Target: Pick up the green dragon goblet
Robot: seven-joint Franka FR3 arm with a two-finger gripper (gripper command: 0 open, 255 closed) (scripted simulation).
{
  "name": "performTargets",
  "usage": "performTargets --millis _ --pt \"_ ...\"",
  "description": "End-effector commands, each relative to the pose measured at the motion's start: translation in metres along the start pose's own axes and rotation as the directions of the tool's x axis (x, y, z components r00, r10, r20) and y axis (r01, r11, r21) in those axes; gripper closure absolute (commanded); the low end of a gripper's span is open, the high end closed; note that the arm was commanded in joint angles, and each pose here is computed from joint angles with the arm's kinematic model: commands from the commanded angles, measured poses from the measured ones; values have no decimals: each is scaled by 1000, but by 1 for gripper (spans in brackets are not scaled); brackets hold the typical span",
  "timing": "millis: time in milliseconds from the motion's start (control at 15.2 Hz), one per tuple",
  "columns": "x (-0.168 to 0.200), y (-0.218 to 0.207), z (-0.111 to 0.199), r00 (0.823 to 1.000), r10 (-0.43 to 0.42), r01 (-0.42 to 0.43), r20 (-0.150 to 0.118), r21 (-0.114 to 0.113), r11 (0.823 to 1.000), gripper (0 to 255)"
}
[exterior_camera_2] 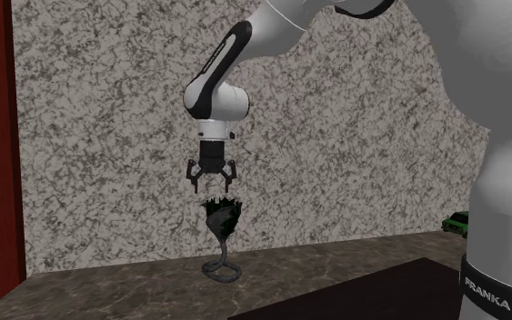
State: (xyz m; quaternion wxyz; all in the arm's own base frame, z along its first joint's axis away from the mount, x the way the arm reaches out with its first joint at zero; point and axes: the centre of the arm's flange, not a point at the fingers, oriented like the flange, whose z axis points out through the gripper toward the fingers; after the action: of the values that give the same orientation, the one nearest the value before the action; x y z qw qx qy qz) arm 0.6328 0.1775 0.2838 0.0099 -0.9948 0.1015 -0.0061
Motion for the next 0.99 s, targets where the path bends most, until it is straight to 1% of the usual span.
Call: performTargets --millis 0,462,660,726,924 --pt "17 -13 15 1000 9 -9 -1 7 1000 0" --pt "16 -12 52 1000 9 -9 -1 7 1000 0" --pt "16 -12 55 1000 9 -9 -1 7 1000 0" --pt "16 -12 55 1000 9 -9 -1 7 1000 255" --pt "16 -12 55 1000 9 -9 -1 7 1000 255"
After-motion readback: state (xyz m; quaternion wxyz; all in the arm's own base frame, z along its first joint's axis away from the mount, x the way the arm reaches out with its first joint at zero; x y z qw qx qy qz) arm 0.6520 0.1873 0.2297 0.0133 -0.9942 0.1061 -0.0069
